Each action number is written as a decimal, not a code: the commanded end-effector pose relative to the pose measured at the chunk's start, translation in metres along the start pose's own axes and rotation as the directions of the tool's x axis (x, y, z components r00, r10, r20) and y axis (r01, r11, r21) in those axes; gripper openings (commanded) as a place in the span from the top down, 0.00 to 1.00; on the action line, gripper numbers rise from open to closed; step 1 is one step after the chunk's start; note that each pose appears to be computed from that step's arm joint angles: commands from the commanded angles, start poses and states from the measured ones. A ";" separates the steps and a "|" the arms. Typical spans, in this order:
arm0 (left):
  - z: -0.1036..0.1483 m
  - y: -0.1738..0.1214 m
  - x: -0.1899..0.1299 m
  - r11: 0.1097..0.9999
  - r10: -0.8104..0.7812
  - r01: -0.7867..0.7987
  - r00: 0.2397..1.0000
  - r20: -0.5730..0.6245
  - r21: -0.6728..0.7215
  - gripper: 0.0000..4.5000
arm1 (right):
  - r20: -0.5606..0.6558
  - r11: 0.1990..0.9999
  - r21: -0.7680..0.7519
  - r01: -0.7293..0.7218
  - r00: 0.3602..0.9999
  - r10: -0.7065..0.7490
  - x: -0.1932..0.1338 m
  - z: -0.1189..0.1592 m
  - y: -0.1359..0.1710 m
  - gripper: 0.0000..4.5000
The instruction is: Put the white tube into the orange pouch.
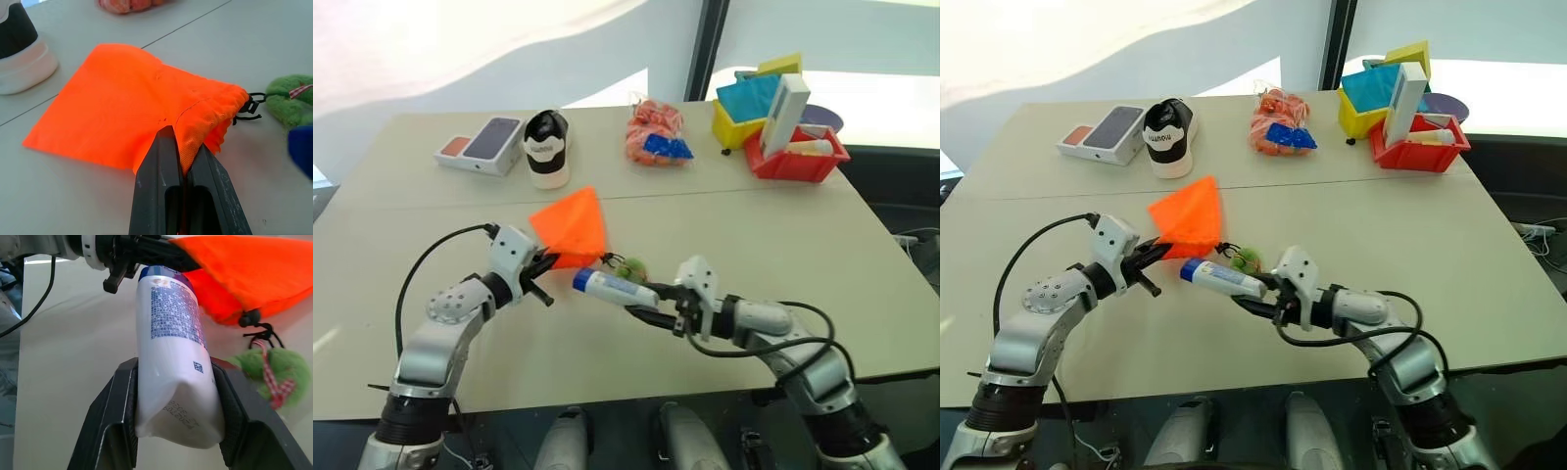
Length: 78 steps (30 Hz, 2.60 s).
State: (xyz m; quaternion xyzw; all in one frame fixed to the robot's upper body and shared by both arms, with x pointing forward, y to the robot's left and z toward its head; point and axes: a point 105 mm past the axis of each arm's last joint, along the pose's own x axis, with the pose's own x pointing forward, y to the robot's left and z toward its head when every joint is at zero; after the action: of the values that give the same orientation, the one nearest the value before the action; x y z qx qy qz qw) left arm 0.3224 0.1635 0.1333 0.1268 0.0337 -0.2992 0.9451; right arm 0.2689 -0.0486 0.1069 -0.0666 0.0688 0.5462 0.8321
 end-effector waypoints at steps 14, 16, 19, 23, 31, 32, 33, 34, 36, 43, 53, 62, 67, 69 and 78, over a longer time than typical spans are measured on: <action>0.018 -0.009 -0.004 0.997 -0.067 0.066 0.997 0.023 0.034 1.00 | 0.108 0.971 -0.020 0.237 0.966 -0.233 0.035 0.018 -0.034 0.63; 0.019 -0.012 -0.004 0.996 -0.077 0.076 0.997 0.024 0.039 1.00 | 0.108 0.975 -0.023 0.220 0.970 -0.216 0.037 0.020 -0.031 0.63; 0.023 -0.017 -0.002 0.995 -0.091 0.089 0.995 0.034 0.042 1.00 | 0.108 0.984 -0.044 0.170 0.980 -0.164 0.041 0.023 -0.022 0.63; 0.026 -0.024 -0.001 0.992 -0.123 0.122 0.992 0.035 0.045 1.00 | 0.116 0.983 -0.048 0.178 0.978 -0.172 0.049 0.028 -0.023 0.63; 0.026 -0.039 -0.004 0.983 -0.181 0.180 0.983 0.022 0.044 1.00 | 0.115 0.954 -0.057 0.293 0.952 -0.285 0.074 0.039 -0.037 0.63; 0.026 -0.040 -0.004 0.982 -0.185 0.184 0.982 0.020 0.044 1.00 | 0.117 0.953 -0.056 0.299 0.950 -0.291 0.076 0.041 -0.037 0.63; 0.026 -0.042 -0.005 0.981 -0.191 0.190 0.981 0.018 0.042 1.00 | 0.118 0.953 -0.056 0.298 0.950 -0.290 0.078 0.042 -0.037 0.63; 0.026 -0.042 -0.005 0.980 -0.194 0.193 0.981 0.017 0.041 1.00 | 0.119 0.954 -0.057 0.296 0.950 -0.288 0.079 0.043 -0.036 0.63; 0.026 -0.044 -0.008 0.978 -0.208 0.208 0.978 0.017 0.030 1.00 | 0.104 0.943 -0.058 0.327 0.942 -0.321 0.085 0.046 -0.040 0.63; 0.028 -0.050 -0.012 0.971 -0.240 0.239 0.971 0.021 0.010 1.00 | 0.087 0.940 -0.118 0.319 0.947 -0.311 0.106 0.057 -0.038 0.63; 0.021 -0.041 -0.016 0.983 -0.183 0.183 0.983 0.014 -0.010 1.00 | 0.061 0.965 -0.197 0.173 0.985 -0.164 0.111 0.056 -0.017 0.27; 0.024 -0.018 -0.025 0.975 -0.102 0.118 0.991 0.092 -0.188 1.00 | 0.102 0.984 -0.167 0.061 0.994 -0.044 0.072 0.062 -0.005 0.01; 0.019 -0.011 -0.029 0.957 -0.117 0.136 0.989 0.090 -0.257 1.00 | 0.063 0.994 -0.108 0.031 0.998 -0.025 0.057 0.049 -0.003 0.01; 0.015 -0.007 -0.029 0.958 -0.113 0.129 0.991 0.075 -0.258 1.00 | 0.056 0.996 -0.092 0.020 0.998 -0.015 0.060 0.048 0.000 0.01; 0.007 -0.010 -0.024 0.952 -0.113 0.122 0.992 0.046 -0.281 1.00 | 0.063 0.992 -0.115 0.044 0.997 -0.037 0.092 0.048 0.015 0.01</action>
State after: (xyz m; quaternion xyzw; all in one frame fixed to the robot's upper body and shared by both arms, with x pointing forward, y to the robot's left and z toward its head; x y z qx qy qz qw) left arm 0.2978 0.1685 0.1342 -0.0231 0.0792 -0.3464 0.9345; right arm 0.2959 0.0459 0.1238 -0.0970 0.0407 0.5372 0.8369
